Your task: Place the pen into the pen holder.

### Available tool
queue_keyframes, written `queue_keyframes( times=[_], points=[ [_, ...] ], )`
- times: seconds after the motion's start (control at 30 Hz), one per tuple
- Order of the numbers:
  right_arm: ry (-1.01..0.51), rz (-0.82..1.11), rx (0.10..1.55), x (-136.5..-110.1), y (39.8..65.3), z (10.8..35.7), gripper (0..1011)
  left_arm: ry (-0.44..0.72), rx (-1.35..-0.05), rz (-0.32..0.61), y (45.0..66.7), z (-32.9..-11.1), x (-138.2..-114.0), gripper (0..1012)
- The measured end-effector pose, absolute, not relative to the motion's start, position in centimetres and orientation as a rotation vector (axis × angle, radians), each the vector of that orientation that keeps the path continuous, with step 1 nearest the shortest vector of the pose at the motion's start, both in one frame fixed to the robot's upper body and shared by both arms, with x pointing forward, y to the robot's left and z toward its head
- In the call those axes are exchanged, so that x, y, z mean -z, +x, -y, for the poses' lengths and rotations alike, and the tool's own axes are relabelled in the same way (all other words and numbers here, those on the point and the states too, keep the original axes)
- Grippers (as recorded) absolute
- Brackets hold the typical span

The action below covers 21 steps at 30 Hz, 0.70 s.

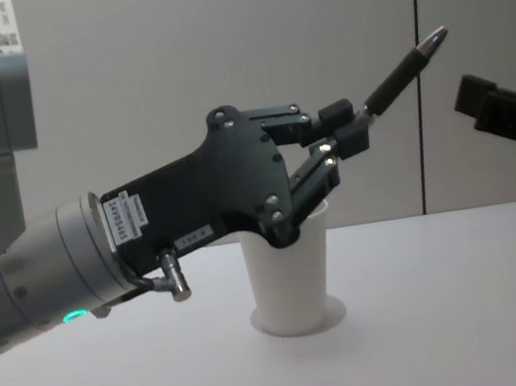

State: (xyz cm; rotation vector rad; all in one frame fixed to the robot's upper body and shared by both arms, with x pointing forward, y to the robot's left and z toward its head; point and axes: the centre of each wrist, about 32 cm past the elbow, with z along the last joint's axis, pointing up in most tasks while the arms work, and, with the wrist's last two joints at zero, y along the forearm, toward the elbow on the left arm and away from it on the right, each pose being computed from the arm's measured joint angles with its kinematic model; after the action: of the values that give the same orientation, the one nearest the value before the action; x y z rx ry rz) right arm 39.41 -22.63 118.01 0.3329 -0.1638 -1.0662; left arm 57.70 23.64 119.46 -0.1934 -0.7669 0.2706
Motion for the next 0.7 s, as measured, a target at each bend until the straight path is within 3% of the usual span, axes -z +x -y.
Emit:
queue_keyframes(
  times=[0.7],
  points=[
    [0.395, 0.105, 0.931, -118.31, 40.32, 21.85, 1002, -0.193, -0.271, 0.767, 57.70, -23.65, -119.46, 140]
  ],
)
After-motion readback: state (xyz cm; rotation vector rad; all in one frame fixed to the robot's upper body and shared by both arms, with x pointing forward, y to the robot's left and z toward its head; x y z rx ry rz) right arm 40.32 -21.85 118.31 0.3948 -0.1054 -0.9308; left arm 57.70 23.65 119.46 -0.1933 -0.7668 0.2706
